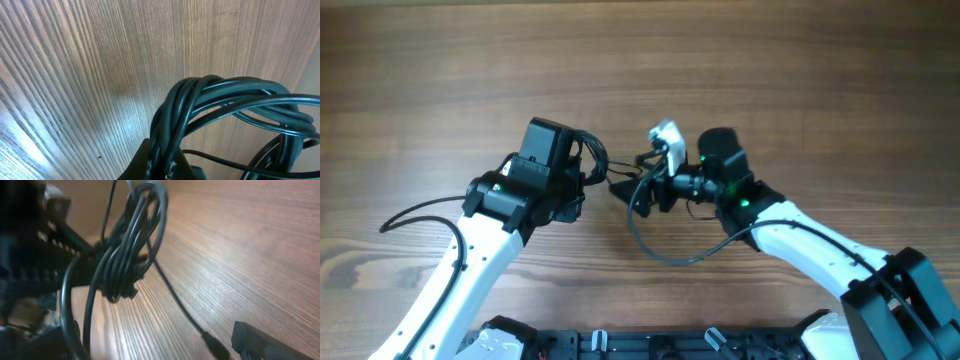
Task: Untangle cables
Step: 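Bring the right gripper to the hanging cable strands below the left gripper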
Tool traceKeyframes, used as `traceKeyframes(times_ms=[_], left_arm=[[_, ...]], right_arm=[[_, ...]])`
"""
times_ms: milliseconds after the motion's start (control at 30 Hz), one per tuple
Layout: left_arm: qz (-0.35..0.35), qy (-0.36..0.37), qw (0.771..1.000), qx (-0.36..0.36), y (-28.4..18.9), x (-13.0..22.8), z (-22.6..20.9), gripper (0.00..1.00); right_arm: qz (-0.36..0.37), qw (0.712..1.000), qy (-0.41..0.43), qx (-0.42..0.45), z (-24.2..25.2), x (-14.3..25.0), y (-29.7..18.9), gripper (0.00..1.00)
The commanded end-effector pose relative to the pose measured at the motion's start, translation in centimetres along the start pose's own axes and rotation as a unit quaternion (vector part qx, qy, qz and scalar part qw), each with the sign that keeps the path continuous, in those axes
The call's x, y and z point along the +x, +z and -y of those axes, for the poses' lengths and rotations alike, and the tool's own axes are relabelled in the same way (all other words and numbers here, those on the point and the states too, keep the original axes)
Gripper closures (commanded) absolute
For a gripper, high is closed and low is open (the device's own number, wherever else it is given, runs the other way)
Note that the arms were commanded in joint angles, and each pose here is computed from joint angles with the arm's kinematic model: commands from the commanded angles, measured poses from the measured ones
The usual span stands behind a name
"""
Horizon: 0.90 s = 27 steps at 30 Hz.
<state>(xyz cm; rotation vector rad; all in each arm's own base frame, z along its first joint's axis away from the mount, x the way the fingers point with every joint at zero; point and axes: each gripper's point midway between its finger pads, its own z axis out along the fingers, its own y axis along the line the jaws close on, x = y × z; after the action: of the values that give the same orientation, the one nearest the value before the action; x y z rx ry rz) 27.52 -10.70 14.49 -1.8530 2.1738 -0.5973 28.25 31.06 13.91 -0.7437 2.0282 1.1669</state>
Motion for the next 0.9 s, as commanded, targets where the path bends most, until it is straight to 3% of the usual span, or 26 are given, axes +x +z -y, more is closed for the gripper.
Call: traceKeyframes(times_ms=[0,67,133,300,367,667,733,867], left_arm=[[0.034,-0.011,0.999,0.008,-0.2,-1.1,0.4,0.96],[0.035,-0.011,0.999,0.009,-0.2,-1.2,0.4,0.96],[0.038,-0.011,0.999,0.007,0.0,-1.2,0.4,0.96],[0.044,-0.007,0.999,-0.022,1.2,-1.4,-0.4,0.96],[0.045,0.015,0.998,-0.029,1.6,-1.4,-0.5,0.96],[0.028,0.156,0.987,-0.034,1.7,-1.0,-0.4,0.96],[-0.006,0.234,0.972,-0.012,1.8,0.4,0.5,0.96],[-0.129,0.405,0.897,0.123,0.5,7.1,4.4,0.96]], right_arm=[[-0.014,0.999,-0.044,0.011,-1.3,1.0,1.2,0.10],[-0.025,0.999,-0.047,0.001,-2.2,1.6,1.6,0.21],[-0.040,0.998,-0.046,0.004,-2.8,2.6,2.0,0.24],[-0.066,0.994,-0.036,0.080,-0.6,4.2,1.9,0.77],[-0.071,0.993,-0.033,0.090,-0.6,4.3,1.3,0.94],[-0.004,0.994,-0.060,0.095,-5.3,-0.6,-5.8,0.95],[0.021,0.993,-0.071,0.088,-6.5,-1.9,-7.0,0.96],[0.027,0.993,-0.073,0.088,-6.7,-2.1,-7.3,0.96]])
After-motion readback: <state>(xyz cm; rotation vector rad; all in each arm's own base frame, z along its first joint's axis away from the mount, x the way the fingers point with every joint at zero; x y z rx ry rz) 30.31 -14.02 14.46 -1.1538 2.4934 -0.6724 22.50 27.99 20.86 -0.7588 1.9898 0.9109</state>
